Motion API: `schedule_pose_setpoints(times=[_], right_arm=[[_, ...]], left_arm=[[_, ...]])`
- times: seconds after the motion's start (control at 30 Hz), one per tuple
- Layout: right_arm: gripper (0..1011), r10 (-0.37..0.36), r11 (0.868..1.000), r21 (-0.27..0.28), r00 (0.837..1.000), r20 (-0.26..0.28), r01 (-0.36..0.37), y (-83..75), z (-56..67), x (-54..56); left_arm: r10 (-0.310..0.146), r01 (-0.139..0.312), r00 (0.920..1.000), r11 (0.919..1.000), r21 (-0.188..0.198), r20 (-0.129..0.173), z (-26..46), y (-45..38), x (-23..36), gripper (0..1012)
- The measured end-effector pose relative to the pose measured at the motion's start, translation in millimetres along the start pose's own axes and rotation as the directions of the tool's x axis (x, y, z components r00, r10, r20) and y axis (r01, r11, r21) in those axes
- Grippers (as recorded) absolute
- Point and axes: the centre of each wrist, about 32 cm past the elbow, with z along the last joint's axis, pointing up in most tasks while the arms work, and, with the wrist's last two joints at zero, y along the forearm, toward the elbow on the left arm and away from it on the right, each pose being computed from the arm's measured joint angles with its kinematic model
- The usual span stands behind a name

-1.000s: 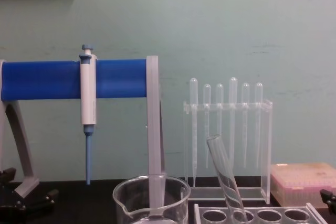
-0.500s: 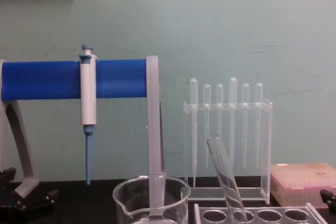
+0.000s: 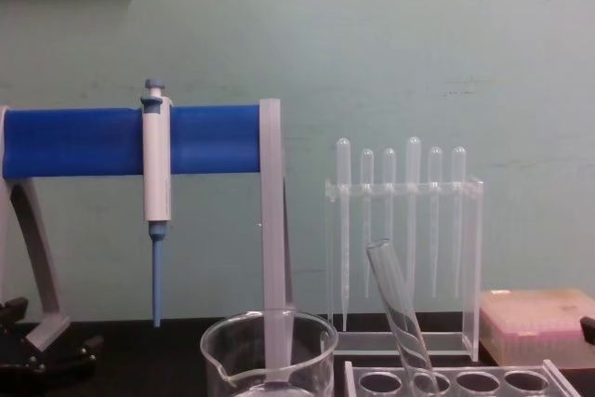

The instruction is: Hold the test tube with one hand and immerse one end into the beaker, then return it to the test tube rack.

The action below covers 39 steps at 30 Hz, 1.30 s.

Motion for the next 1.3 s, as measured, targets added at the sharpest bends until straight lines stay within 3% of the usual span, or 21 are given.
schedule_pose_setpoints(times=[0.17,0.27,0.3,0.33,0.43,0.53,0.57,0.63,0.67,0.73,0.97,1.3], right_arm=[[1003,0.086,0.996,0.009,0.996,-0.026,-0.086,-18.2,25.1,5.7],[1003,0.184,0.983,0.023,0.981,-0.068,-0.183,-24.5,39.8,9.0],[1002,0.241,0.97,0.033,0.967,-0.084,-0.239,-25.8,46.6,9.7],[1002,0.241,0.97,0.033,0.967,-0.084,-0.239,-25.8,46.6,9.7],[1002,0.367,0.93,0.057,0.924,-0.106,-0.363,-23.0,59.2,7.9],[1003,0.424,0.905,0.066,0.899,-0.106,-0.419,-18.3,65.1,5.5],[1003,0.455,0.89,0.069,0.884,-0.103,-0.45,-14.3,68.7,2.6],[1002,0.491,0.871,0.066,0.866,-0.089,-0.487,-6.7,73.0,-1.7],[1002,0.491,0.871,0.066,0.866,-0.089,-0.487,-6.7,73.0,-1.7],[1002,0.526,0.851,0.054,0.848,-0.068,-0.523,4.3,77.4,-8.2],[1002,0.557,0.831,0.029,0.83,-0.038,-0.556,30.5,83.0,-20.2],[1003,0.557,0.83,0.018,0.83,-0.025,-0.557,55.4,87.0,-27.7]], left_arm=[[0.0,0.0,1.0,1.0,0.0,0.0,0.0,0.0,-0.1,1000],[0.0,0.0,1.0,1.0,0.0,0.0,0.0,0.0,-0.1,1000],[0.0,0.0,1.0,1.0,0.0,0.0,0.0,0.0,0.0,1000],[0.0,0.0,1.0,1.0,0.0,0.0,0.0,0.0,0.0,1000],[0.0,0.0,1.0,1.0,0.0,0.0,0.0,0.0,0.0,1000],[0.0,0.0,1.0,1.0,0.0,0.0,0.0,0.0,0.0,1000],[0.0,0.0,1.0,1.0,0.0,0.0,0.0,0.0,0.0,1000],[0.0,0.0,1.0,1.0,0.0,0.0,0.0,0.0,0.0,1000],[0.0,0.0,1.0,1.0,0.0,0.0,0.0,0.0,0.0,1000],[0.0,0.0,1.0,1.0,0.0,0.0,0.0,0.0,0.0,1000],[0.0,0.0,1.0,1.0,0.0,0.0,0.0,0.0,0.0,1000],[0.0,0.0,1.0,1.0,0.0,0.0,0.0,0.0,0.0,1000]])
